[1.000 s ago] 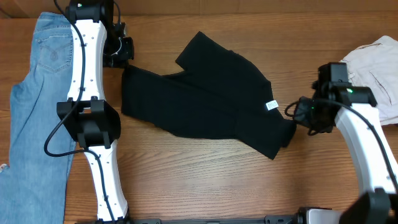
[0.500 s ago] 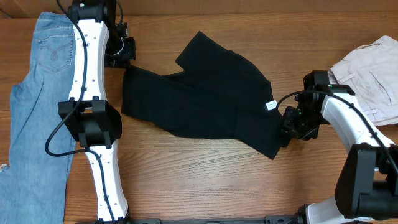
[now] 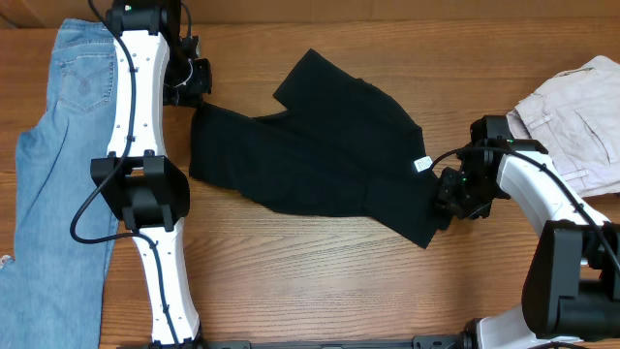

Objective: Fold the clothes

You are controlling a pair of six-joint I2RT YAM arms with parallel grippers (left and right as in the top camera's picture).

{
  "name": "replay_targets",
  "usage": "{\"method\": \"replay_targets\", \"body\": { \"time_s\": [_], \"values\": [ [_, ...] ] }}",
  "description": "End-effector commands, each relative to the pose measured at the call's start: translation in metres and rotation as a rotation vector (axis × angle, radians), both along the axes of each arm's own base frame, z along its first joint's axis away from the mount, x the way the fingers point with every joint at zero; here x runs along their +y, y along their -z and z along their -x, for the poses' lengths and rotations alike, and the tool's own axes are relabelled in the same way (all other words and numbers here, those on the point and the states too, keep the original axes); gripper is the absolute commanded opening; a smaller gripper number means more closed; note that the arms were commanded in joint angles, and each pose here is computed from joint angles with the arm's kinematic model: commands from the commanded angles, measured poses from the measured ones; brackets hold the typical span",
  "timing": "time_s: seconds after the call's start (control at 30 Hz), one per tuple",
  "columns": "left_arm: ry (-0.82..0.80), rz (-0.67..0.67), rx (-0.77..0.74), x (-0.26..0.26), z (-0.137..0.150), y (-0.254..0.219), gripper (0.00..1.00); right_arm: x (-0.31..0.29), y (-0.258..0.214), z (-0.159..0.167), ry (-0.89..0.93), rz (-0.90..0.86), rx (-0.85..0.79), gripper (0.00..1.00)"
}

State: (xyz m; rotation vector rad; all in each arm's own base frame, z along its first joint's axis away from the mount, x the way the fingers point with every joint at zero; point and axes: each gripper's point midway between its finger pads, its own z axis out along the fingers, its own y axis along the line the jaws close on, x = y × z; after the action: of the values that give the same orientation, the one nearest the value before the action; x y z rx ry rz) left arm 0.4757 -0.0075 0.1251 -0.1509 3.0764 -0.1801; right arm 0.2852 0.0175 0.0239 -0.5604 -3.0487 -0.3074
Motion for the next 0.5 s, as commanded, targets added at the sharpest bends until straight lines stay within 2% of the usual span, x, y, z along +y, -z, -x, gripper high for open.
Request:
{"method": "replay_targets", "body": {
  "time_s": [0.0,0.17,0.47],
  "values": [
    [-0.010,-0.010,-0.044,-0.002,-0.002,-0.018,0.04,0.002,0.002,-0.005,-0.005,-0.015,-0.021,0.39],
    [-0.010,-0.010,-0.044,-0.002,-0.002,-0.018,0.04,0.004,0.001,-0.010,-0.005,-0.029,-0.043,0.34],
    [-0.010,-0.010,-0.041,-0.002,-0.001,-0.018,0.04,0.005,0.013,-0.002,0.000,-0.030,-0.035,0.34]
  ]
}}
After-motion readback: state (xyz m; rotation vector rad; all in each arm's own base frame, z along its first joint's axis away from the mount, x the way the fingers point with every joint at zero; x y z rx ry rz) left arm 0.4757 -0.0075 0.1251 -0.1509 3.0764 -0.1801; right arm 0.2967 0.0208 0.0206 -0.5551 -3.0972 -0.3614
